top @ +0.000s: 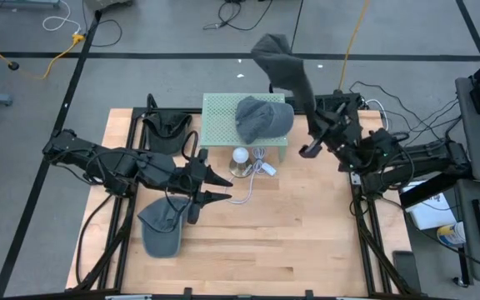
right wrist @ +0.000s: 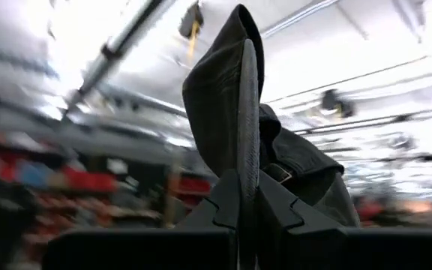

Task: Pick & Place hat
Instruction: Put the right black cap on the shelf

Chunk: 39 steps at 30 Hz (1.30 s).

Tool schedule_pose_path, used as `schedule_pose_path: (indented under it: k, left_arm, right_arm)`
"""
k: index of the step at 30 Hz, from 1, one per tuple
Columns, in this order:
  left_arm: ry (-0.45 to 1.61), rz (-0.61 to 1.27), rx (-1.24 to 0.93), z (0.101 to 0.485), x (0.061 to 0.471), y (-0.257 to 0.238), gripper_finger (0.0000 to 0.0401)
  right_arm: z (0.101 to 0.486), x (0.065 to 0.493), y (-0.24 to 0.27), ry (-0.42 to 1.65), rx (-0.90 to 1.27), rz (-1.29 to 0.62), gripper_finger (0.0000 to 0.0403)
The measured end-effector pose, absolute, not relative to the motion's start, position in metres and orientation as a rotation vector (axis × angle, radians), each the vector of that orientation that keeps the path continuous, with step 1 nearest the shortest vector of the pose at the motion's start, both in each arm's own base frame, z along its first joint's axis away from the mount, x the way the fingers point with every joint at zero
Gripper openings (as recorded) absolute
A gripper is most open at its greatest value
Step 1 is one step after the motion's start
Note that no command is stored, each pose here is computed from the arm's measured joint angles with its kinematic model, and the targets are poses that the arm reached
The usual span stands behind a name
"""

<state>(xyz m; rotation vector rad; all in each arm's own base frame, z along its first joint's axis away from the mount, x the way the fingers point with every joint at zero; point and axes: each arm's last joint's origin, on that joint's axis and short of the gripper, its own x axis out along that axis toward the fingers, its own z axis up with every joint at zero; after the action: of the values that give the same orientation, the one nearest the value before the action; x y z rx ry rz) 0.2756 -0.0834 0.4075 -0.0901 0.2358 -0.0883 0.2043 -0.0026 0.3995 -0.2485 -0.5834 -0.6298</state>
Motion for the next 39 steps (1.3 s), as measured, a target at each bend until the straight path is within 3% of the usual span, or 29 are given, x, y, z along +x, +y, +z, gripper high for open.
schedule_pose_path:
  k: [15,30,39]
  left_arm:
    - [0.121,-0.102,-0.04,0.418,0.277,-0.084,0.0145]
    - [-0.072,-0.088,-0.227,0.438,0.278,-0.083,0.0145]
    - [-0.203,-0.046,-0.364,0.45,0.276,-0.081,0.0145]
  right_arm:
    - [0.405,0.203,0.004,-0.803,0.194,-0.195,0.0007]
    - [0.402,0.216,0.011,-0.97,0.3,0.107,0.0006]
    - [0.399,0.226,0.013,-1.02,0.334,0.178,0.0005]
